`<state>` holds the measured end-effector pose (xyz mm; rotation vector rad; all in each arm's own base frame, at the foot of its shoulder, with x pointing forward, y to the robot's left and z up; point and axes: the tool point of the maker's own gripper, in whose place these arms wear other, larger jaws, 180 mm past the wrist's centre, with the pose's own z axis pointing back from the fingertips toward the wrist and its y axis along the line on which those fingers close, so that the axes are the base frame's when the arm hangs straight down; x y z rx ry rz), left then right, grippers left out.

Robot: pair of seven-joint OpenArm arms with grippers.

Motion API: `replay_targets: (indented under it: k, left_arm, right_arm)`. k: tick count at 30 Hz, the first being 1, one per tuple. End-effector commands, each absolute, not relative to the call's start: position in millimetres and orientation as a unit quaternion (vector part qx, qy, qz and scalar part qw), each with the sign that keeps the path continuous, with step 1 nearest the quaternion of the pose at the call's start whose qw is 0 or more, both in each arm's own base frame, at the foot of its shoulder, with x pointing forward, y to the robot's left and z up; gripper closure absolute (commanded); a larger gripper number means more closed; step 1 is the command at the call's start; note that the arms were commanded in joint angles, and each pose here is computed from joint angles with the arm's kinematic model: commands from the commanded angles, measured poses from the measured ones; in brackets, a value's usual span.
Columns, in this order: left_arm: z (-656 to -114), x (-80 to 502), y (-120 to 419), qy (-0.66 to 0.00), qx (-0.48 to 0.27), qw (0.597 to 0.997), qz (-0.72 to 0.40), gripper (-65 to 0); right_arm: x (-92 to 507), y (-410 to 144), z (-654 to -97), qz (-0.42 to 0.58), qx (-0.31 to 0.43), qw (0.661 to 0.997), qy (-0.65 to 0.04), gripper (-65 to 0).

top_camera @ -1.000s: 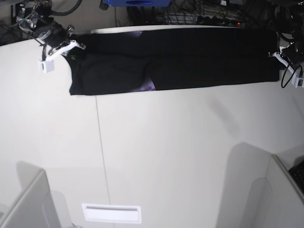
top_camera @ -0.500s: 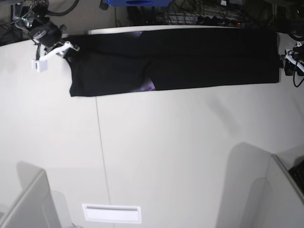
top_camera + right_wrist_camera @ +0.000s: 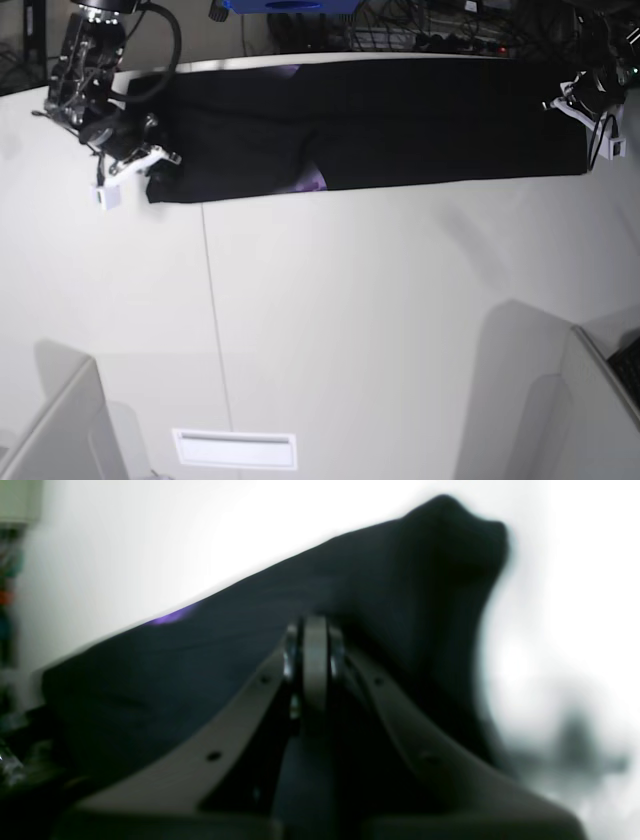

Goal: Fold the T-shirt properly

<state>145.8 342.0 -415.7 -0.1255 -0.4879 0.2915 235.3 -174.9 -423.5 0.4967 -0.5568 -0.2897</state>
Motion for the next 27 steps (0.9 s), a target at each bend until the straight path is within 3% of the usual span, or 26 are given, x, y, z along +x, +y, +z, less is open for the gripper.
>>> replay_targets:
  k: [1, 5, 14, 22, 27]
  left_arm:
    - [-411, 151, 344, -0.245, -0.055, 0.959, 0.128, 0.0]
    - [-419, 161, 348, -0.231, -0.009, 0.968, 0.101, 0.0]
    - [-403, 205, 347, -0.269, 0.027, 0.959, 0.088, 0.0]
    - [-338, 218, 370, -0.356, 0.079, 0.926, 0.097, 0.0]
    - [-317, 211, 376, -0.374, 0.094, 0.923, 0.012, 0.0]
  right_arm:
    - [246, -185, -421, -0.136, 0.227, 0.922, -0.284, 0.0]
    - [254, -199, -442, -0.137, 0.185, 0.937, -0.261, 0.0]
    - [284, -209, -426, -0.137, 0.166, 0.925, -0.314, 0.0]
    - [288, -198, -383, -0.101, 0.160, 0.908, -0.373, 0.0]
    - [282, -184, -342, -0.067, 0.153, 0.891, -0.422, 0.0]
